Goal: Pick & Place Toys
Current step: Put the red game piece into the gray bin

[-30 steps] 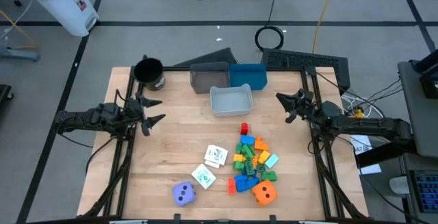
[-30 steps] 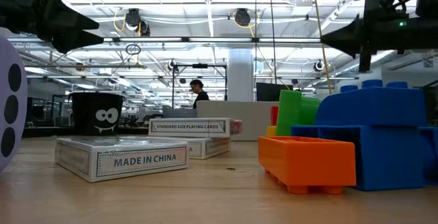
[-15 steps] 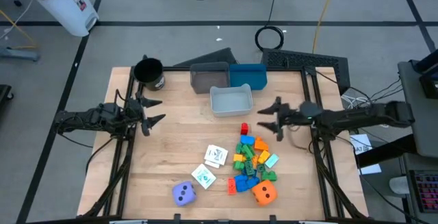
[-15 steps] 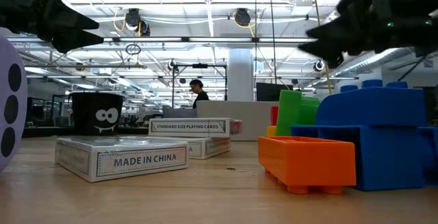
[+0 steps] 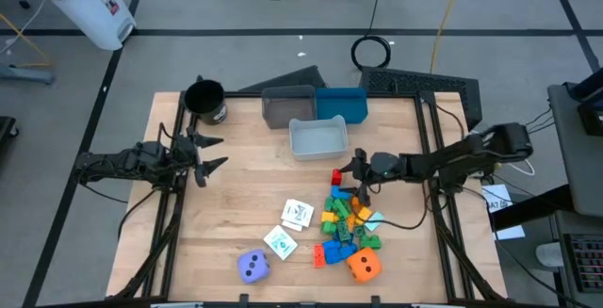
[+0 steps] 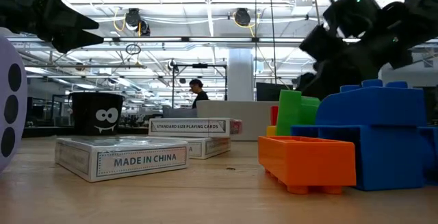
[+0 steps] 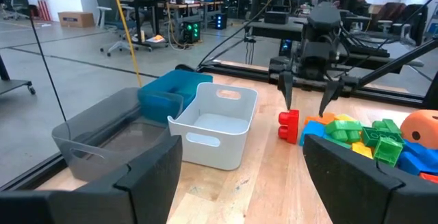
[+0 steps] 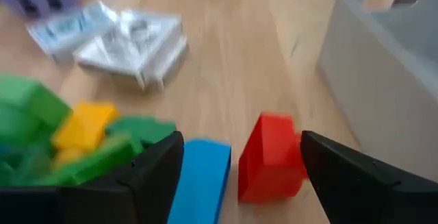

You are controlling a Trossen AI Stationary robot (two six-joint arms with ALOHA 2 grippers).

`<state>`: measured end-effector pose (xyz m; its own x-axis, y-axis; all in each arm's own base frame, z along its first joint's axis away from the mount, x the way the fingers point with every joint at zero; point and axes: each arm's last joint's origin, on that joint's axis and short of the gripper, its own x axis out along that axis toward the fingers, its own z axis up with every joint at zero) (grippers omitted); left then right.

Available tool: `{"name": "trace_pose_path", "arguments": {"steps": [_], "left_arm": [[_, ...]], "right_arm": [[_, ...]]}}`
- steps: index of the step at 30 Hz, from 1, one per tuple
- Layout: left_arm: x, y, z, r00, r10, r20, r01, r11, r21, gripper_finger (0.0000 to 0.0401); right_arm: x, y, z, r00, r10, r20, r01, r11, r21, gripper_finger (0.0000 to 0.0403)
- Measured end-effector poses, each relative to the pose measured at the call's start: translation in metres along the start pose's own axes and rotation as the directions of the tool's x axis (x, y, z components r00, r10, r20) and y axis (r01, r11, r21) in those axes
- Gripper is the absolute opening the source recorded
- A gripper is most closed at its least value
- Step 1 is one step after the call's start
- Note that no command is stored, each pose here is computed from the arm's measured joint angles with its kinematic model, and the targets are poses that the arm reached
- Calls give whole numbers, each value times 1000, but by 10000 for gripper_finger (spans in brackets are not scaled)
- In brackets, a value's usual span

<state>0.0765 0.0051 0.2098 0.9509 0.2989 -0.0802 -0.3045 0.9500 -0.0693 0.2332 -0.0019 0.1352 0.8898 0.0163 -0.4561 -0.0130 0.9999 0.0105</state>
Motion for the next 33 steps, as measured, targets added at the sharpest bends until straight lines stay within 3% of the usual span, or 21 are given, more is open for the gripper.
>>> {"name": "trace_pose_path", "arguments": {"steps": [10,17,33], "left_arm": [[0,0,0,1000,-4,0,4,1000,0,310],[0,0,0,1000,-4,0,4,1000,0,310],[0,0,0,1000,-4,0,4,1000,0,310]], "right_arm": [[22,-1,0,1000,-12,3,12,1000,-22,263],[21,-5,-6,990,-135,-42,133,990,-42,249],[22,-2,-2,995,-96,-9,96,995,-42,207]]}}
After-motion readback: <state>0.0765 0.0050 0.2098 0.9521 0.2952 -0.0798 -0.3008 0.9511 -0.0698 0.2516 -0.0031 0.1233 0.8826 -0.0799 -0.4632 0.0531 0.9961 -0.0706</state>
